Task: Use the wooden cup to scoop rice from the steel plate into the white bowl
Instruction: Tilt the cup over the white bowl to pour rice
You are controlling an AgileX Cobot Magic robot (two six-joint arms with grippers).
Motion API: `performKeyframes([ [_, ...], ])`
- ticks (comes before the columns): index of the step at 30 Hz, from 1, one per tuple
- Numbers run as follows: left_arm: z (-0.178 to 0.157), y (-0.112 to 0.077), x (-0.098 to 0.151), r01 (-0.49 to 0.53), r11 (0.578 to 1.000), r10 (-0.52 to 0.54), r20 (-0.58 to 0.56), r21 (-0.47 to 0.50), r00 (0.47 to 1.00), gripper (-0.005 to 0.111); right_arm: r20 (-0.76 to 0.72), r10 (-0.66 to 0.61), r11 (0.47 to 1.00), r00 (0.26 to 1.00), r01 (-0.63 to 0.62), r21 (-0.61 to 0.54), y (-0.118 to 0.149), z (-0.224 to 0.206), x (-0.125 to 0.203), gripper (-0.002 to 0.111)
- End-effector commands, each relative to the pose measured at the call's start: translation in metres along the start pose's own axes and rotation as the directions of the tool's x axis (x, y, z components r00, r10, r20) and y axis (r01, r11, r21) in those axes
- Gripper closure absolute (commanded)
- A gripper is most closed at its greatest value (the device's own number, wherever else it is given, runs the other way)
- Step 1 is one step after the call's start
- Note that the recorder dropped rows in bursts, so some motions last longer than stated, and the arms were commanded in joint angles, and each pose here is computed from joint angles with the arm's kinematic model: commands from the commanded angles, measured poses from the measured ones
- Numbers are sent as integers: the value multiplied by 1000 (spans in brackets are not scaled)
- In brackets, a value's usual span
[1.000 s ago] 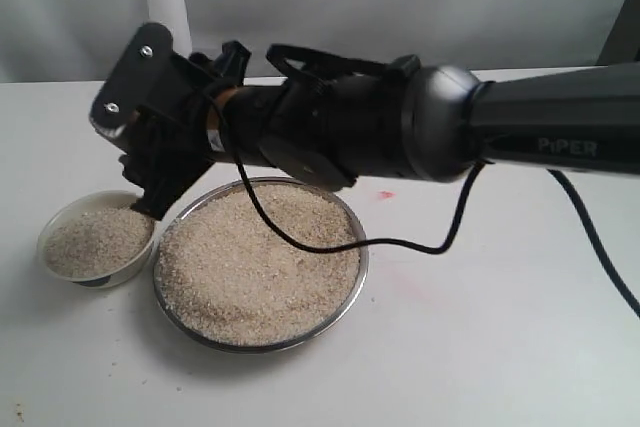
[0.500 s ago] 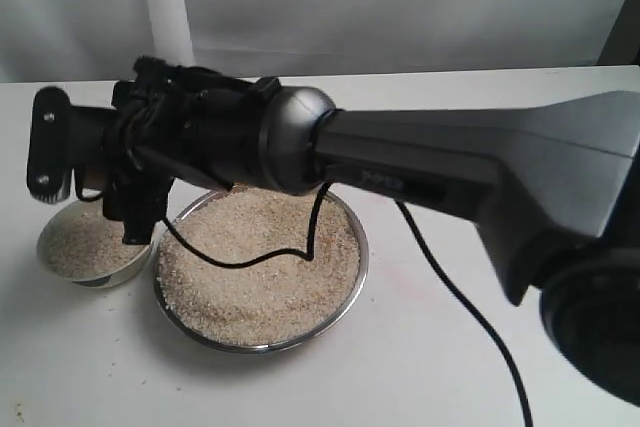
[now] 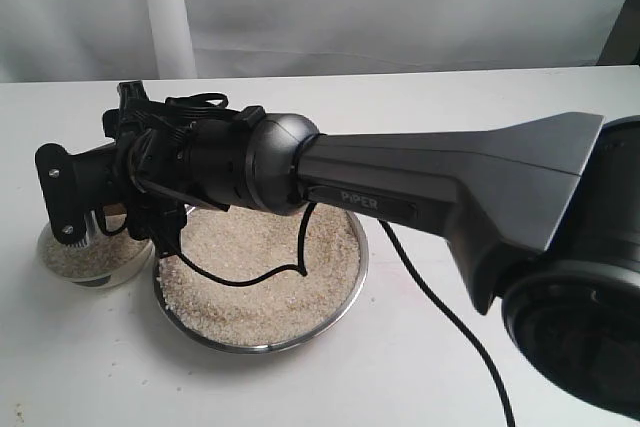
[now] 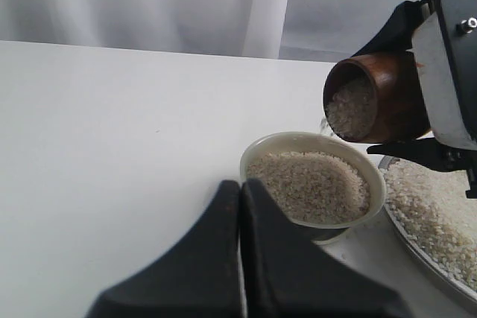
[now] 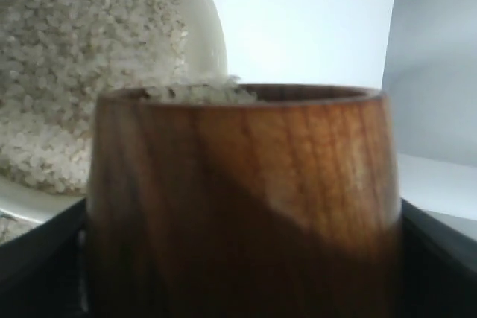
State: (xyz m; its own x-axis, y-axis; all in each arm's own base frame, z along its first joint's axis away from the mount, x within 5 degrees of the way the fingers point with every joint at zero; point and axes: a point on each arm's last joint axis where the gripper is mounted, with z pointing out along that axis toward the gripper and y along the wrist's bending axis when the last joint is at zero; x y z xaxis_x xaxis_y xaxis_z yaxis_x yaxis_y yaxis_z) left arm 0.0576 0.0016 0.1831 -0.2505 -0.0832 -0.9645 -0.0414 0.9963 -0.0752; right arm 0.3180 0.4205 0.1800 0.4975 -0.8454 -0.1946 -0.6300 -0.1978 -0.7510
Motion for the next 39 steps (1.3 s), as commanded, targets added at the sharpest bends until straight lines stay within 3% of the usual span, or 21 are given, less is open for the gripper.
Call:
performKeyframes([
  [1,0,0,-1,10,1000,-10,8,1,1000,107,11,-47,999,999,47,28,-6,-2,-1,108],
  [12,0,0,-1,10,1000,-10,8,1,1000,107,-22,-63,997,998,63,39,-19,1,4,108],
  [25,0,0,-1,8,1000,-8,8,1,1000,107,-43,-284,958,958,285,34,-10,10,-4,108],
  [32,0,0,-1,10,1000,-10,8,1,1000,107,-76,-440,893,895,445,67,-10,7,-14,108],
  [39,0,0,-1,8,1000,-8,8,1,1000,107,-117,-521,843,846,531,86,-14,7,-13,108],
])
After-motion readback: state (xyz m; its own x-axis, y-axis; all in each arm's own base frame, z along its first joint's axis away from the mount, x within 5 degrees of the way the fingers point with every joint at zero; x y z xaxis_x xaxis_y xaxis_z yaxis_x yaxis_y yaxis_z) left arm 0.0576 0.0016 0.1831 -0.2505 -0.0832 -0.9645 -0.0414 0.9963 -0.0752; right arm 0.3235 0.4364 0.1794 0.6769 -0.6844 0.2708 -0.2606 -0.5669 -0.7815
